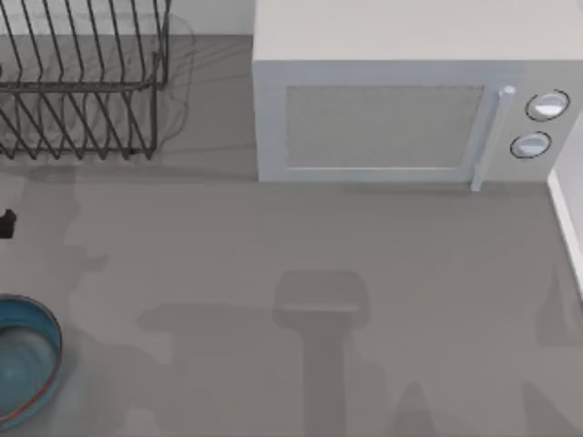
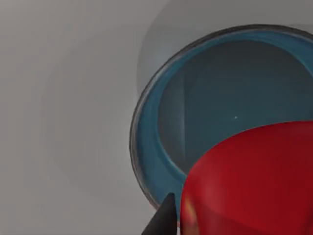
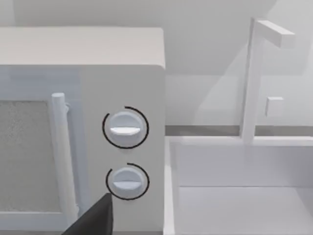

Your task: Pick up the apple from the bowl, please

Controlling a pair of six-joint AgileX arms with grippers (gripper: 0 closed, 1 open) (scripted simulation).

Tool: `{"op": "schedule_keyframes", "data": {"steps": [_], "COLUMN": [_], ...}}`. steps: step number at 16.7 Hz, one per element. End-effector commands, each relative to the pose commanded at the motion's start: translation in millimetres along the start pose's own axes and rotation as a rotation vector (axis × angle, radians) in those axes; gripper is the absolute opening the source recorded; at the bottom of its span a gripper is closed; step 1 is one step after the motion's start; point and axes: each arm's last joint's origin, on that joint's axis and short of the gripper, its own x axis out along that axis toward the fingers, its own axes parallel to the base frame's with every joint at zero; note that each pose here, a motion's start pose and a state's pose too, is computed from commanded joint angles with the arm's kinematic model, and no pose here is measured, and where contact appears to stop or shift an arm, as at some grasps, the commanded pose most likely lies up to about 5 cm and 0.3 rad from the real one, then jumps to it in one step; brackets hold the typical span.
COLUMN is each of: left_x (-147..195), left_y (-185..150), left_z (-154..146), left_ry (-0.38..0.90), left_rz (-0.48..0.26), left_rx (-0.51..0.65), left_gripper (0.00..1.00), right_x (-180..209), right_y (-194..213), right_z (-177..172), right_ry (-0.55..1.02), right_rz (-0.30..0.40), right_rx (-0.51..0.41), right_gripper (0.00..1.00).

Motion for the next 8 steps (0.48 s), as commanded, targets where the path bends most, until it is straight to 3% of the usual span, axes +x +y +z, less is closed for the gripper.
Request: {"op": "schedule_keyframes", "data": {"steps": [4, 8], "left_x": [-77.7, -120.2], "left_y": [1.6, 1.2], "left_z": [-13.7, -33.6], "left_ry": [-0.004, -0.033], "left_rz": [0.000, 0.002], "left_rx": [0.000, -0.002], "left_gripper": [0.00, 0.00], "right_x": [0.0, 0.0], "right_y": [0.0, 0.0], "right_z": [0.0, 0.0], "right_ry": [0.000, 0.000], "right_rz": [0.000, 0.000], "right_rx": [0.000, 0.000], "right_gripper": [1.00, 1.00]}}
